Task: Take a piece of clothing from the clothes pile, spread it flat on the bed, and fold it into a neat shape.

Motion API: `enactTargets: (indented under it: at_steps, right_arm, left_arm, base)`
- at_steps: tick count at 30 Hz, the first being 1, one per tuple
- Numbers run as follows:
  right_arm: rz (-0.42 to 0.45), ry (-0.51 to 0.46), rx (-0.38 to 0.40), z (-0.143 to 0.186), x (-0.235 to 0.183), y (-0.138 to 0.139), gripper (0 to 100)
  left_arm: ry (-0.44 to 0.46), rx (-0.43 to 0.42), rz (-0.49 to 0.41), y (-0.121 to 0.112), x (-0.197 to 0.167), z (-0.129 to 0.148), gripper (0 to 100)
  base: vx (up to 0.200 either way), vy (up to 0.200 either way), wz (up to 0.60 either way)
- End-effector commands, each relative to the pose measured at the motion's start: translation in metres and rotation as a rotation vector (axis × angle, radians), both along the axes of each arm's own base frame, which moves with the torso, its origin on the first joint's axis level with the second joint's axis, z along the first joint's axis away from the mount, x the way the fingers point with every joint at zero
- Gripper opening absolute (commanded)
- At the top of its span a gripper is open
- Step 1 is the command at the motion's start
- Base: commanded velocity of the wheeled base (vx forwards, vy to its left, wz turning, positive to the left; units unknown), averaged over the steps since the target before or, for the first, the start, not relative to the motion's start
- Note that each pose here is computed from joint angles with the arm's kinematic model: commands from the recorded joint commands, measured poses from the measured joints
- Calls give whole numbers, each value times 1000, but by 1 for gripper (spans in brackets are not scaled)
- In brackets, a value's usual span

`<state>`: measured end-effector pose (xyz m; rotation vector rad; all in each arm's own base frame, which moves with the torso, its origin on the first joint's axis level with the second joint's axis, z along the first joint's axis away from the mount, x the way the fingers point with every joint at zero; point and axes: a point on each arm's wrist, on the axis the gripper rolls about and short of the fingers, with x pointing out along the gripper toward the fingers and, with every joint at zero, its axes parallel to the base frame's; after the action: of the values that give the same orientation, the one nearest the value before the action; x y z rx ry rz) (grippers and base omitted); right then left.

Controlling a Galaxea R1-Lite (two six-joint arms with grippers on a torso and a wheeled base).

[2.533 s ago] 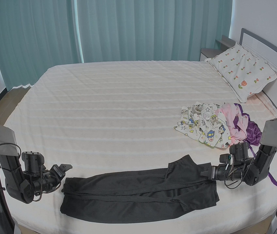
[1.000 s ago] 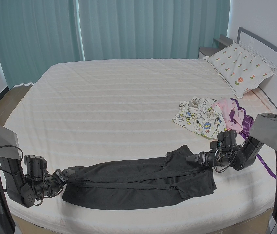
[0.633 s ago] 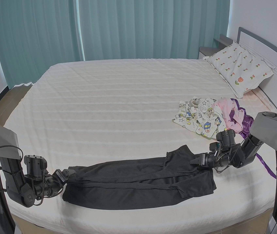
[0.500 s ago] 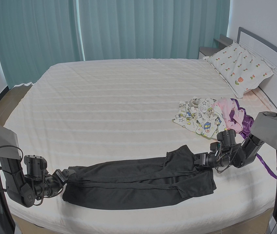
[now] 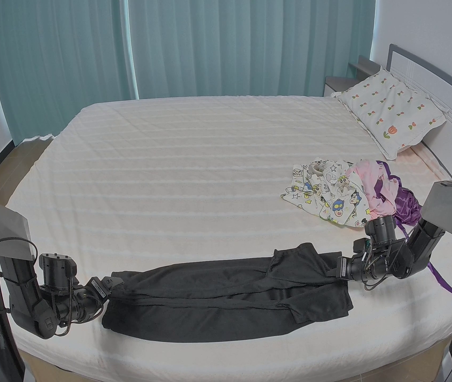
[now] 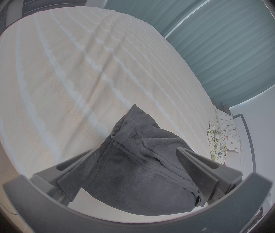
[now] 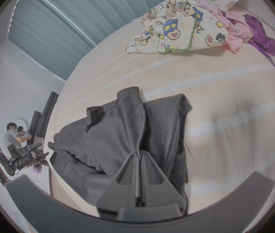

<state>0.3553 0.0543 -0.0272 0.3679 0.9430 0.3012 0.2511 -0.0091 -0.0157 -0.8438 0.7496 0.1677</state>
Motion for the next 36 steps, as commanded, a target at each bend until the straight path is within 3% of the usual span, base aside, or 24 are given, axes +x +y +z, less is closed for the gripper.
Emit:
enactTargets:
  at_steps: [1,11,12,21,23,30,36]
  right_arm:
    - [3,7,-12,5,-12,-6,0]
    - [24,-34,-26,-3,-25,-8,0]
    - [24,-38,-25,-2,-27,-7,100]
    - [19,-87,1,15,-25,-8,100]
    - [-11,-140,50,25,-8,-4,100]
    - [-23,-130,74,7,14,17,100]
    - [-119,-147,167,14,18,17,100]
  left_arm:
    - [2,0,0,0,0,0,100]
    - [4,0,-1,0,-1,-1,100]
    - [4,0,-1,0,-1,-1,100]
    - [4,-1,0,0,-1,-1,100]
    - [5,0,-6,-2,-1,-1,100]
    - [9,-4,-8,-2,-1,-1,100]
    - [7,-3,-9,-2,-1,-1,100]
  base:
    - [0,0,0]
    - [0,0,0]
    - [0,0,0]
    - [0,0,0]
    - [0,0,0]
    - [0,0,0]
    - [0,0,0]
